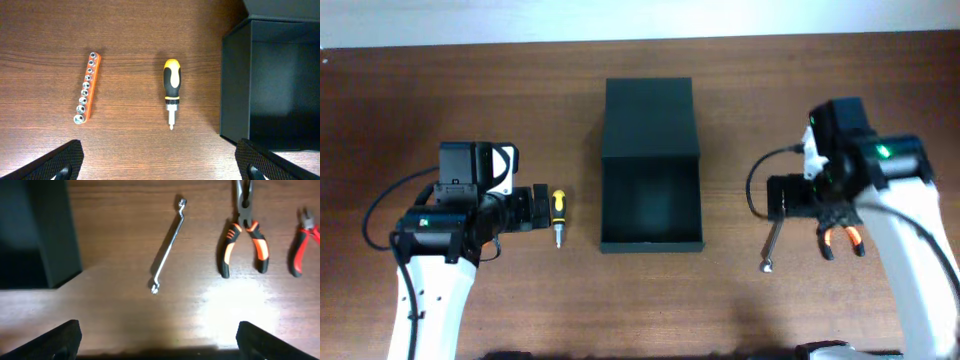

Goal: Pack container
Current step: 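Move the right gripper over the chrome wrench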

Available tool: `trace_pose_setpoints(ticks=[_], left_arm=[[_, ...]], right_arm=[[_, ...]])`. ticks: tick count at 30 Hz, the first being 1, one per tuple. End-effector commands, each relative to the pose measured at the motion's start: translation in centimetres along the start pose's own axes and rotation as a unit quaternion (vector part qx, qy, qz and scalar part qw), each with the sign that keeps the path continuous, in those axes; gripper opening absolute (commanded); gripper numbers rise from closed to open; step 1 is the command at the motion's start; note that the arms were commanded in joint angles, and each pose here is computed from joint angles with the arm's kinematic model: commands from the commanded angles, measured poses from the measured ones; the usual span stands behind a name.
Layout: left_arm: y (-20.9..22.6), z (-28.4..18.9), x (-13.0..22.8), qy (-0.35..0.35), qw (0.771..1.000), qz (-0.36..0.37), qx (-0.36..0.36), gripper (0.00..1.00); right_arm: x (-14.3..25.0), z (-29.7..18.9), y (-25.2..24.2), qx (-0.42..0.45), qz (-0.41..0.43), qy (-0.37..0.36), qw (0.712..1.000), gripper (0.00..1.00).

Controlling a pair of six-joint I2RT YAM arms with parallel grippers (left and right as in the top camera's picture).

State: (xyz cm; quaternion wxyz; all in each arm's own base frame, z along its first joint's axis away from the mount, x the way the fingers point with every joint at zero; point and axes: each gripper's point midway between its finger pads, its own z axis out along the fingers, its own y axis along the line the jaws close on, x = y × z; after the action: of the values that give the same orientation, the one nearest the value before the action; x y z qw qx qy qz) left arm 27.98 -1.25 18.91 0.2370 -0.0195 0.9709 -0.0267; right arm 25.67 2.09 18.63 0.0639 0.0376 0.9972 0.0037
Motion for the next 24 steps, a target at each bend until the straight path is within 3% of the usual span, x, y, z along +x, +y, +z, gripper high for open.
trace_pose_setpoints(ticks=[1, 9, 24], left_arm=[[0.4, -0.3, -0.4, -0.004, 1.000, -0.004, -0.011, 0.99], [1.0, -0.3, -0.4, -0.003, 1.000, -0.005, -0.029, 0.99], [1.0, -0.3, -0.4, -0.004, 1.000, -0.005, -0.028, 0.99]], right_arm=[[-1.3, 2.4, -0.7, 0.002, 0.032, 0.027, 0.999, 0.99], [-3.2, 7.4, -2.1, -0.031, 0.083, 0.043, 0.995, 0.99], [2.5, 16.5, -2.3, -0.026, 0.091, 0.081, 0.992, 0.96]])
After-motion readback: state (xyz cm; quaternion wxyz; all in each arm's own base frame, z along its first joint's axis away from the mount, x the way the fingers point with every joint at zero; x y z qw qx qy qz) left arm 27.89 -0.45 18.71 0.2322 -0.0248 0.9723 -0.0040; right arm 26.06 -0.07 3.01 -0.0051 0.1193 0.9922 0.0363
